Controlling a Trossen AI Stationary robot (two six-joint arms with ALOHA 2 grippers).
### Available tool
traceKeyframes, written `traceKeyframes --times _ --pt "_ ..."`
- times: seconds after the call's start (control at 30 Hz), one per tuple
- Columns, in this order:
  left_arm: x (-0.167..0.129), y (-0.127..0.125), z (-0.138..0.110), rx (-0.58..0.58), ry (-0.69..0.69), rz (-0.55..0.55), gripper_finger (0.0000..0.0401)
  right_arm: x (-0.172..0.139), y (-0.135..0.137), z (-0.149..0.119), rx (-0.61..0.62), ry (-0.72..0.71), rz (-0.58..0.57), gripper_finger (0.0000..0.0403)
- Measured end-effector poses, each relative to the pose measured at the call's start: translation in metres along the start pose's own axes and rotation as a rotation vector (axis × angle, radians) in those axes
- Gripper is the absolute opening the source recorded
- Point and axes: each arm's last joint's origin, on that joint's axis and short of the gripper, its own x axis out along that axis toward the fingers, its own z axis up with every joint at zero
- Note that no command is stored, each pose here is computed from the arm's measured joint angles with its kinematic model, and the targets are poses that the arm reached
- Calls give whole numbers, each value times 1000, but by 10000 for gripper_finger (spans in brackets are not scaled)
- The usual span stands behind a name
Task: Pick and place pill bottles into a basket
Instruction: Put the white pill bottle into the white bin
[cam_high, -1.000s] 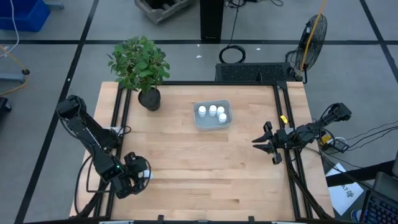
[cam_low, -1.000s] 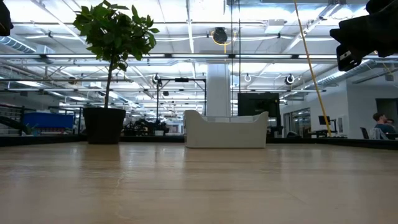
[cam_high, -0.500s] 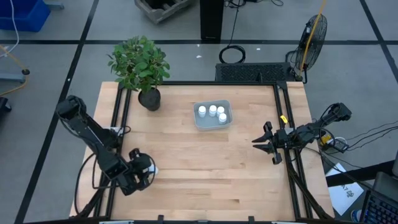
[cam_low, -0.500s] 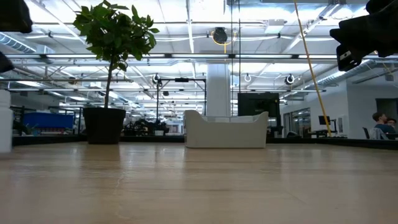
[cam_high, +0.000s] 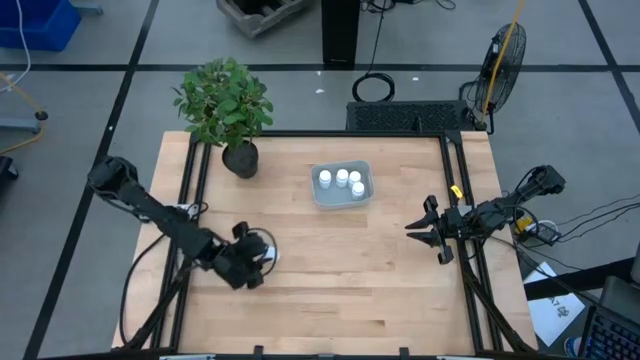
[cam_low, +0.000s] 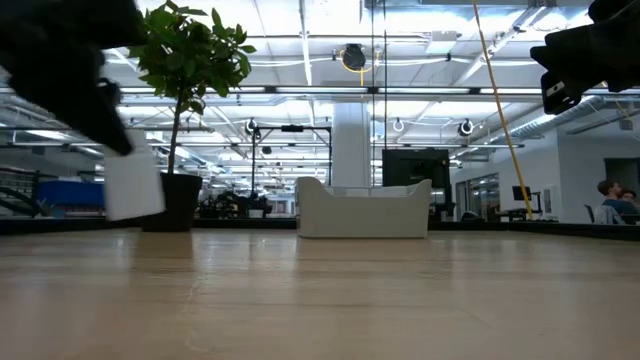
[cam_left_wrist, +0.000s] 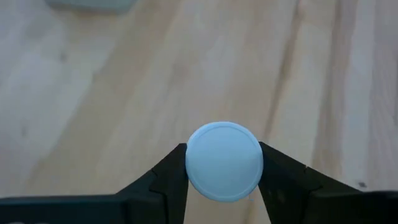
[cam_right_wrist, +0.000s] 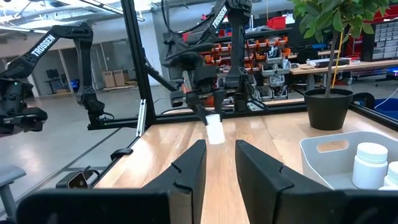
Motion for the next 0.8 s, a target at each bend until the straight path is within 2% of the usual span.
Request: traceKeyframes --times 0.23,0.37,0.43,0.6,0.8 --pt "18 16 36 13 -116 -7 195 0 0 0 0 0 0 79" --pt "26 30 58 -13 -207 -3 178 0 0 0 0 0 0 78" --pt "29 38 68 -24 -248 8 165 0 0 0 0 0 0 79" --pt "38 65 92 -63 -316 -14 164 0 0 0 0 0 0 78" --pt "43 98 114 -121 -391 -64 196 0 0 0 0 0 0 79"
